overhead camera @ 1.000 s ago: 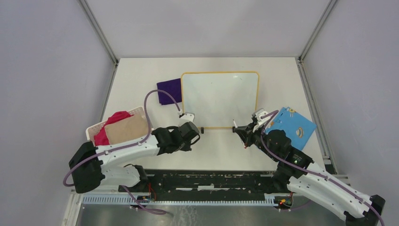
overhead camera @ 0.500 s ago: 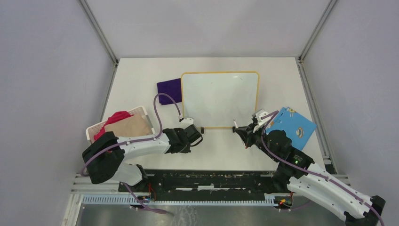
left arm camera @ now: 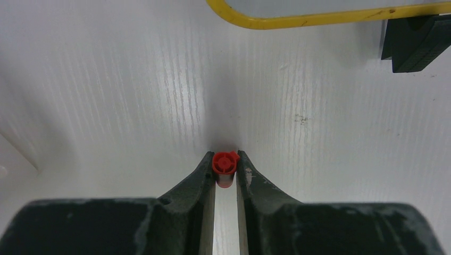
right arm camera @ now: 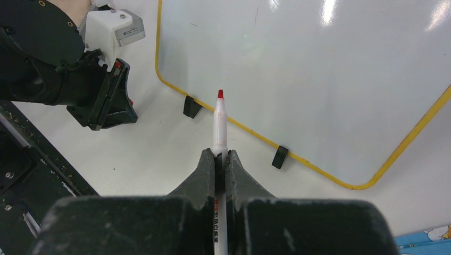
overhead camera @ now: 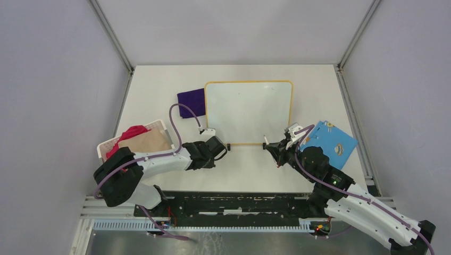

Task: Write a sentence on the whiteboard
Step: Place the pen cap at the center of the board.

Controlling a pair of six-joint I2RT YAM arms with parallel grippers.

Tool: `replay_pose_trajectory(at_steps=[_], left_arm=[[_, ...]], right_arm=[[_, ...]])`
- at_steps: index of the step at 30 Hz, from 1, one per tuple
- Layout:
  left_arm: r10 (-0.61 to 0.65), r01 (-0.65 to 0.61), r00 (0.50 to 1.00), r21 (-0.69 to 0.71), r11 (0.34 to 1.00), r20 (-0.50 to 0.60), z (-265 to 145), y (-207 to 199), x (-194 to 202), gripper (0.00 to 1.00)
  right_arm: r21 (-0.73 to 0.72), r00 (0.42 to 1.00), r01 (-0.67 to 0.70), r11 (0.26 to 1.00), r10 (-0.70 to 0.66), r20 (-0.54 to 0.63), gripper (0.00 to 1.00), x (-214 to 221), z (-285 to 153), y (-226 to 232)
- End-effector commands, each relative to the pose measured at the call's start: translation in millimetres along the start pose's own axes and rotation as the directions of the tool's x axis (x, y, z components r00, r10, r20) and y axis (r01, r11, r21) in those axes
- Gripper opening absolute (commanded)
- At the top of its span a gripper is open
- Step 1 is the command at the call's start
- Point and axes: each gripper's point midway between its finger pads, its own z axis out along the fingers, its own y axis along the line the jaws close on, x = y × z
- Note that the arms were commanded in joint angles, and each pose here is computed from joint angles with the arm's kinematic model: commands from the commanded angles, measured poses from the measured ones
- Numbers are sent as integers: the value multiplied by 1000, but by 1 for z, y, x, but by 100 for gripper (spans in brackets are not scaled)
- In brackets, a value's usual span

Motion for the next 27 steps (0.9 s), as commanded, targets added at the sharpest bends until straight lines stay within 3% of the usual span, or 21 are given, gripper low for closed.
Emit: replay_pose_trajectory(at_steps=[1, 11, 17, 27], left_arm=[[-15, 15, 1000, -28, 999, -11, 8, 4, 6, 14], [-13, 13, 1000, -31, 999, -16, 7, 6, 8, 22], [-14, 13, 1000, -30, 999, -15, 5, 8, 9, 33], [-19, 18, 1000, -32, 999, -12, 2, 11, 10, 36]], right_arm=[[-10, 998, -25, 1000, 25, 57, 0, -16, 1, 3], [-11, 998, -31, 999, 32, 63, 0, -16, -1, 3], [-8, 997, -35, 999, 35, 63, 0, -14, -2, 2], [-14, 997, -42, 999, 43, 68, 0, -14, -3, 3]])
